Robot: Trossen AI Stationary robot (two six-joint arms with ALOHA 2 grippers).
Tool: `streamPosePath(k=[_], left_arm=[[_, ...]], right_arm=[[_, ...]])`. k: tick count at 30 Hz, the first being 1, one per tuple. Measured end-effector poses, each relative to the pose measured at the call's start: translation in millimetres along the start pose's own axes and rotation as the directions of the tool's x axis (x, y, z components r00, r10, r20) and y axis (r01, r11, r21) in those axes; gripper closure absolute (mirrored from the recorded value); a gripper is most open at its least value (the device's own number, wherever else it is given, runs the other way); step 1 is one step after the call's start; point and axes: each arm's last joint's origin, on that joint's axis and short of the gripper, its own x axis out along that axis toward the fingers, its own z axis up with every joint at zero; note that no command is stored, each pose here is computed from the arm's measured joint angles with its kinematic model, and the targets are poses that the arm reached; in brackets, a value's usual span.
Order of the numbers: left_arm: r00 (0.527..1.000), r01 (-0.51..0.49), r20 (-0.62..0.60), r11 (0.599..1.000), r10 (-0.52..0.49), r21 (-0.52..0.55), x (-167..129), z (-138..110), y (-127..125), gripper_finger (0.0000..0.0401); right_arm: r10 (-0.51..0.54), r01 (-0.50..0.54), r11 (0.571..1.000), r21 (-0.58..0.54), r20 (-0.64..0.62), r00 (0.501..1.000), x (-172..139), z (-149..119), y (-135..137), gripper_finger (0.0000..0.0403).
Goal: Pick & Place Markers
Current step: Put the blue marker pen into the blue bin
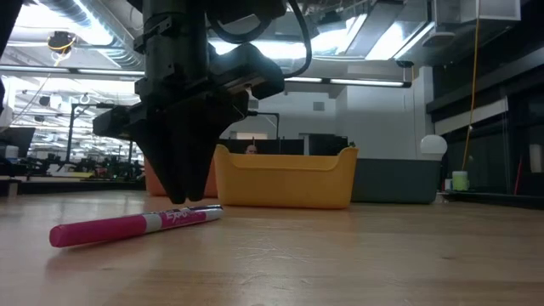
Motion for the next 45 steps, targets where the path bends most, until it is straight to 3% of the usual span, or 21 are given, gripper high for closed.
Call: streamPosePath(k=[45], left_arm=[[1.000, 0.031, 0.005, 0.999, -0.031, -0.020, 0.0, -0.3, -3.2, 0.0326]], right_arm=[[0.000, 0.000, 1.000, -0.030, -0.002, 1.000, 0.8, -0.1, 0.1, 0.0393]])
